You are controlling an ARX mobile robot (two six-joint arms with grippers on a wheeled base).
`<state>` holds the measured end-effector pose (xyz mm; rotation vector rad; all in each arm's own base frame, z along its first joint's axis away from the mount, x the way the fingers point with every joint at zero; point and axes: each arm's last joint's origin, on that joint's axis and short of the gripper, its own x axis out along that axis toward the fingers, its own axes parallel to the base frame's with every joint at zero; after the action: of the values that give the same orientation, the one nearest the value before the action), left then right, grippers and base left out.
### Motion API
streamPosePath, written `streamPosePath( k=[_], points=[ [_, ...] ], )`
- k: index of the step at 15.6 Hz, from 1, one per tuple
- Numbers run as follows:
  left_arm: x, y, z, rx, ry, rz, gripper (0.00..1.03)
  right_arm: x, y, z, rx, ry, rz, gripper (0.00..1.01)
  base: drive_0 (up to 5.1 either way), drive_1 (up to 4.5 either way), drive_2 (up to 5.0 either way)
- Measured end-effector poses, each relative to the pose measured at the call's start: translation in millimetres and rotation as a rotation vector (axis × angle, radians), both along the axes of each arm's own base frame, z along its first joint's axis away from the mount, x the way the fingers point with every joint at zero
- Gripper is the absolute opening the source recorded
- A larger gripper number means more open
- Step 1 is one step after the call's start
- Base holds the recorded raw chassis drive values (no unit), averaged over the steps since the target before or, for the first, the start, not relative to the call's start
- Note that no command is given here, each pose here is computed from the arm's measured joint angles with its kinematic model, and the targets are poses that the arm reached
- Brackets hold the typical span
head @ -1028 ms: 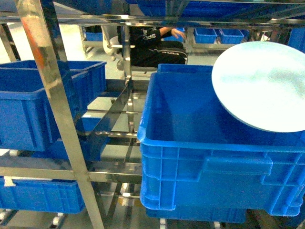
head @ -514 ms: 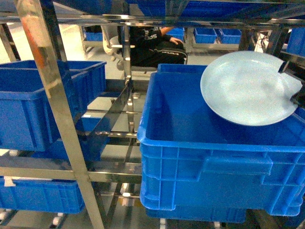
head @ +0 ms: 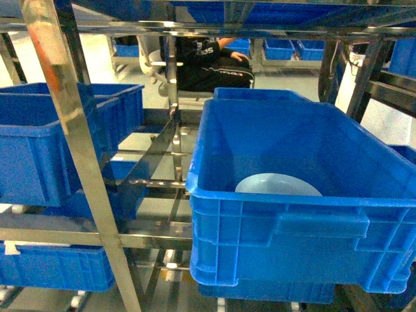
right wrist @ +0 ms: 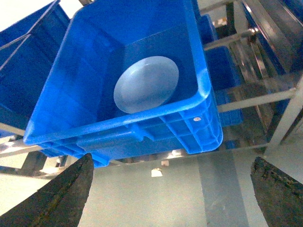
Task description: Place blue tray on left shelf second layer neatly
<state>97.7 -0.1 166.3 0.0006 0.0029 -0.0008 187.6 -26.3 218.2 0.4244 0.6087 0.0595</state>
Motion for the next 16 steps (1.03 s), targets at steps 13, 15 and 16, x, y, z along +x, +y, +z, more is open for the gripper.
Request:
streamPosePath(
  k=[13,15,16],
  points=[
    [0,0.1,0,0.0,0.001,0.002,0.98,-37,25.6,-35.1,-0.414,-0.584,-0.053,0.09,0.0,0.0,0.0],
    [0,0.1,0,0.0,0.0,0.001,0.98,-45,26.7,-35.8,-0.421,-0.607,-0.056,0.02,0.0,0.0,0.0],
    [0,0.1,0,0.0,0.0,0.001,0.98,-49,26.4,-37.7,-0.421,-0.608,-0.058,0.02,0.0,0.0,0.0]
  ],
)
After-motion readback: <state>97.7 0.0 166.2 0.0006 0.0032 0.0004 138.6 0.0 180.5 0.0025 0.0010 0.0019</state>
